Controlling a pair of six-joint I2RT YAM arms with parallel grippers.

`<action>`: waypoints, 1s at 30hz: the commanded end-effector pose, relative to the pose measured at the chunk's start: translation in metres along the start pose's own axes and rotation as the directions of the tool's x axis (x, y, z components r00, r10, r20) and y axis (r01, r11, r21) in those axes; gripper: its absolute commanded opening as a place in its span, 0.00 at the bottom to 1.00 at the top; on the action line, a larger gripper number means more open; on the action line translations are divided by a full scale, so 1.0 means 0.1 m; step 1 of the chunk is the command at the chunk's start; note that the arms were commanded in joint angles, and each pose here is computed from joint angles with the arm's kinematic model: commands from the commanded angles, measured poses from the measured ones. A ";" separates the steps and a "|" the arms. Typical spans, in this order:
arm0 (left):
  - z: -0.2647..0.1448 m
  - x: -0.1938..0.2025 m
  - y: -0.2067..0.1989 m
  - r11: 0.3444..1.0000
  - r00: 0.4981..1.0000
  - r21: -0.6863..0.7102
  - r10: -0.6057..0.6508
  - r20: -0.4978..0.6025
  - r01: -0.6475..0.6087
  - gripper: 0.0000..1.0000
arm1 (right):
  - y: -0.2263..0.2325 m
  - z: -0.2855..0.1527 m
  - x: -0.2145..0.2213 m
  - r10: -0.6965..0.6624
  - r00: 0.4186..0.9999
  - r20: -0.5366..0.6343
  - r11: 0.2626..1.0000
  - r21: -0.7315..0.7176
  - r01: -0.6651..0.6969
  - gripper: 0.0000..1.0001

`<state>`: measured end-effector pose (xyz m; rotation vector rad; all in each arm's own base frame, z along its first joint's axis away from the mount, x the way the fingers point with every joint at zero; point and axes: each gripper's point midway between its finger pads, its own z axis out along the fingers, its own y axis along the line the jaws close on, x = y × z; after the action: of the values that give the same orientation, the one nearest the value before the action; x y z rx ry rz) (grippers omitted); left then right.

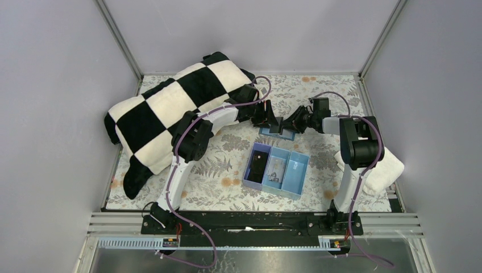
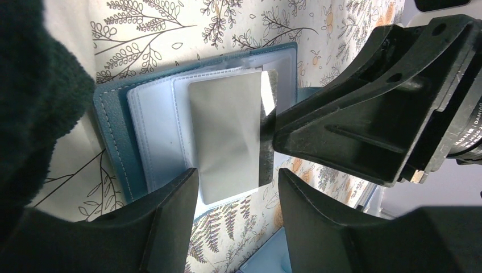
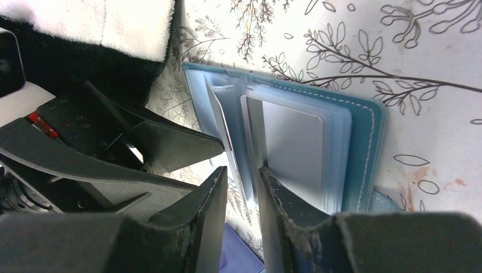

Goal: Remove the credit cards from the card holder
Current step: Remove the credit card from the card holder, then place the credit card in the storage box.

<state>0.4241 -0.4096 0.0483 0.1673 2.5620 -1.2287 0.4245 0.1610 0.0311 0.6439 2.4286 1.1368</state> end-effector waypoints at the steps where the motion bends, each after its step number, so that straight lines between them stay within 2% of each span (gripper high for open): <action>1: 0.01 0.04 0.23 0.999 1.000 -0.048 -0.025 -0.008 0.025 0.59 | 0.21 0.06 -0.02 -0.044 0.999 -0.010 0.996 -0.072 0.043 0.31; 3: 0.00 0.04 0.23 0.999 1.000 -0.048 -0.025 -0.008 0.025 0.59 | 0.23 0.08 0.00 -0.044 0.999 -0.014 0.996 -0.078 0.042 0.24; 6: 0.00 0.04 0.22 0.999 1.000 -0.047 -0.025 -0.006 0.024 0.59 | 0.24 0.06 -0.01 -0.037 0.999 0.006 0.997 -0.073 0.037 0.00; 13: -0.02 0.01 0.28 0.997 0.999 -0.067 -0.040 0.008 0.040 0.59 | 0.14 -0.10 -0.03 -0.071 0.996 0.051 0.997 0.010 0.071 0.00; 22: -0.08 -0.03 0.35 0.996 0.998 -0.076 -0.056 0.019 0.057 0.59 | -0.15 -0.47 -0.15 -0.044 0.993 0.114 0.995 0.095 0.033 0.00; 30: -0.23 -0.16 0.19 0.996 0.998 -0.086 -0.020 0.051 0.025 0.60 | 0.11 -0.91 -0.20 -0.133 0.973 0.186 0.986 0.128 0.111 0.00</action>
<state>0.4249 -0.4072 0.0473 0.1612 2.5545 -1.2517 0.4032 0.1063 0.0625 0.6849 2.3871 0.9122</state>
